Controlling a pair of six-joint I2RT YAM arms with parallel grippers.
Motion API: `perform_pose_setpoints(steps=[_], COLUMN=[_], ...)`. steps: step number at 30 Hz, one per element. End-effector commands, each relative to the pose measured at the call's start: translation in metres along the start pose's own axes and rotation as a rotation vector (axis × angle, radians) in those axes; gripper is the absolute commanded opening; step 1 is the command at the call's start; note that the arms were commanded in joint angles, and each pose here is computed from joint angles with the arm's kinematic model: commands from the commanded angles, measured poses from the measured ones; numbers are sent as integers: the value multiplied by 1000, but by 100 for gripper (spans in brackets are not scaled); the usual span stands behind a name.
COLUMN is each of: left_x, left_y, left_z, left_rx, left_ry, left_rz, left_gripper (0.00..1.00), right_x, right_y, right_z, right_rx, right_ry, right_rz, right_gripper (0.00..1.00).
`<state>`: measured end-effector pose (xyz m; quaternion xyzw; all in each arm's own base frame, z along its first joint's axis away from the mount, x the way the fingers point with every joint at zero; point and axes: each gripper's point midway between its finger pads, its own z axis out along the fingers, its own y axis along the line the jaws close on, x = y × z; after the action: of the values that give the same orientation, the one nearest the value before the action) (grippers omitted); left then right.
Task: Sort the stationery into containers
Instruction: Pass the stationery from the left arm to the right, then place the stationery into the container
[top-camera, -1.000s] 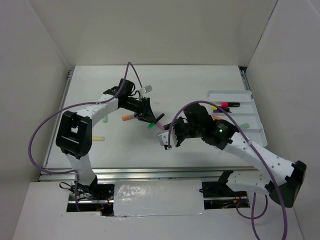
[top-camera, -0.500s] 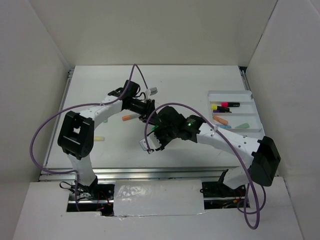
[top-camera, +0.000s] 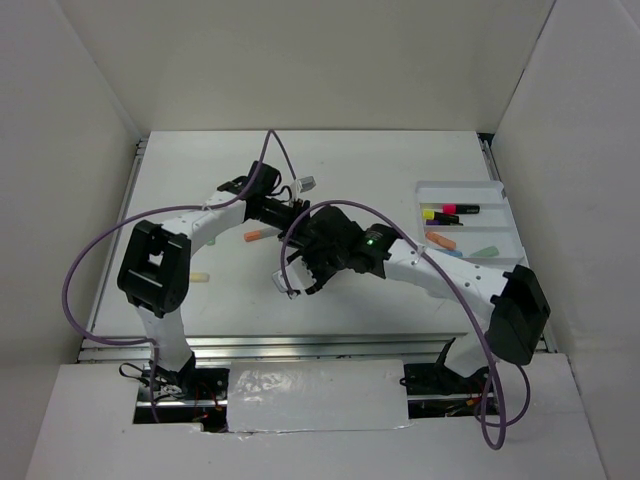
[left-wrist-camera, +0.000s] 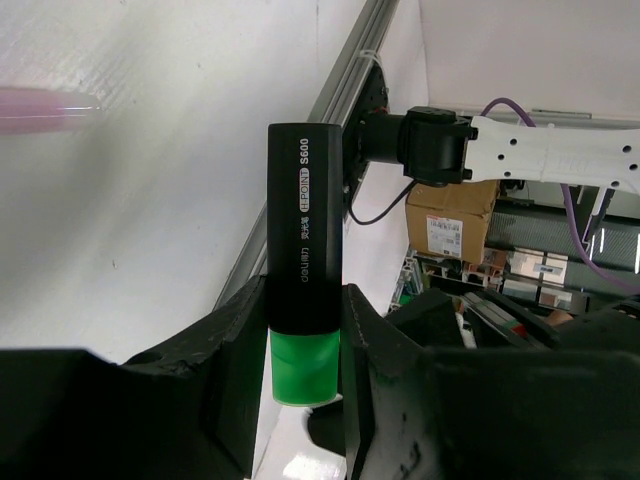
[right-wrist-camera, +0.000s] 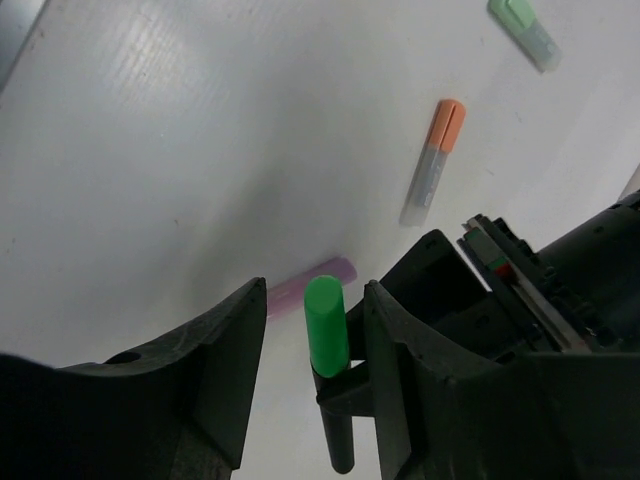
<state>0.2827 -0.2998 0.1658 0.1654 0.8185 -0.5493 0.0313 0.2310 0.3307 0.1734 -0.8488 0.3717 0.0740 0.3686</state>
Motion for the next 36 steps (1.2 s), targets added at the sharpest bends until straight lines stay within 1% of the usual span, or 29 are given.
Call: perform_pose_setpoints(steps=[1,4,6,7,9,10,12,13,15,16,17,18,19,20,21,22,24,26,28,29,30,31,32,33,36], left_x=[-5,-5,-5,-5,-5,-5,-6,-4,-5,-4,-4,-4,-4,-4,-4,-4,-9,-15,-20,-24,-26,-26,-26,-28,-29], left_y=[-10,-11,-11,-11,-10,-10,-10,-9,-12,-12,-12,-13,-13,-11,-10,-9,-3,4,17,21,27,33,34,35,38], left_z=[0,0,0,0,0,0,0,1,0,0,0,-1,-1,-1,-1,-1,-6,-14,-19,-27,-30,-34,-35,-36,-38], left_rx=[33,36,37,37,36,36,38,40,49,50,50,55,55,49,46,36,1,-27,-63,-77,-99,-107,-111,-114,-111], left_ry=[1,1,3,2,4,4,3,6,3,3,3,1,0,-3,-3,-6,-30,-62,-105,-137,-163,-179,-182,-183,-170], left_rz=[16,19,16,17,16,15,17,12,21,24,26,29,32,30,33,33,43,43,31,25,7,-2,-5,1,-16], left_gripper=[4,4,4,4,4,4,5,7,10,15,18,23,39,48,67,75,99,99,99,99,99,99,99,99,99], right_x=[10,18,21,23,25,26,29,31,36,38,43,45,47,51,53,55,64,73,98,109,131,144,157,182,223], right_y=[-21,-20,-19,-19,-20,-21,-24,-23,-22,-23,-22,-23,-24,-24,-25,-25,-26,-24,-22,-15,-11,-4,1,7,16], right_z=[0,4,7,8,9,10,8,8,7,5,4,0,-2,-9,-13,-18,-35,-51,-69,-76,-89,-95,-101,-114,-128], right_rx=[47,39,30,26,28,30,42,43,49,56,54,59,61,64,68,70,90,100,114,92,96,81,64,71,44], right_ry=[46,69,82,89,98,99,108,114,128,135,144,149,151,161,165,171,191,206,247,270,309,328,351,395,458], right_rz=[-19,-26,-33,-34,-35,-36,-44,-49,-65,-67,-63,-59,-55,-43,-38,-32,-9,21,73,79,116,134,121,169,251], right_gripper=[51,50,46,41,35,30,25,19,14,11,10,9,8,7,7,6,5,5,5,5,5,5,5,5,5])
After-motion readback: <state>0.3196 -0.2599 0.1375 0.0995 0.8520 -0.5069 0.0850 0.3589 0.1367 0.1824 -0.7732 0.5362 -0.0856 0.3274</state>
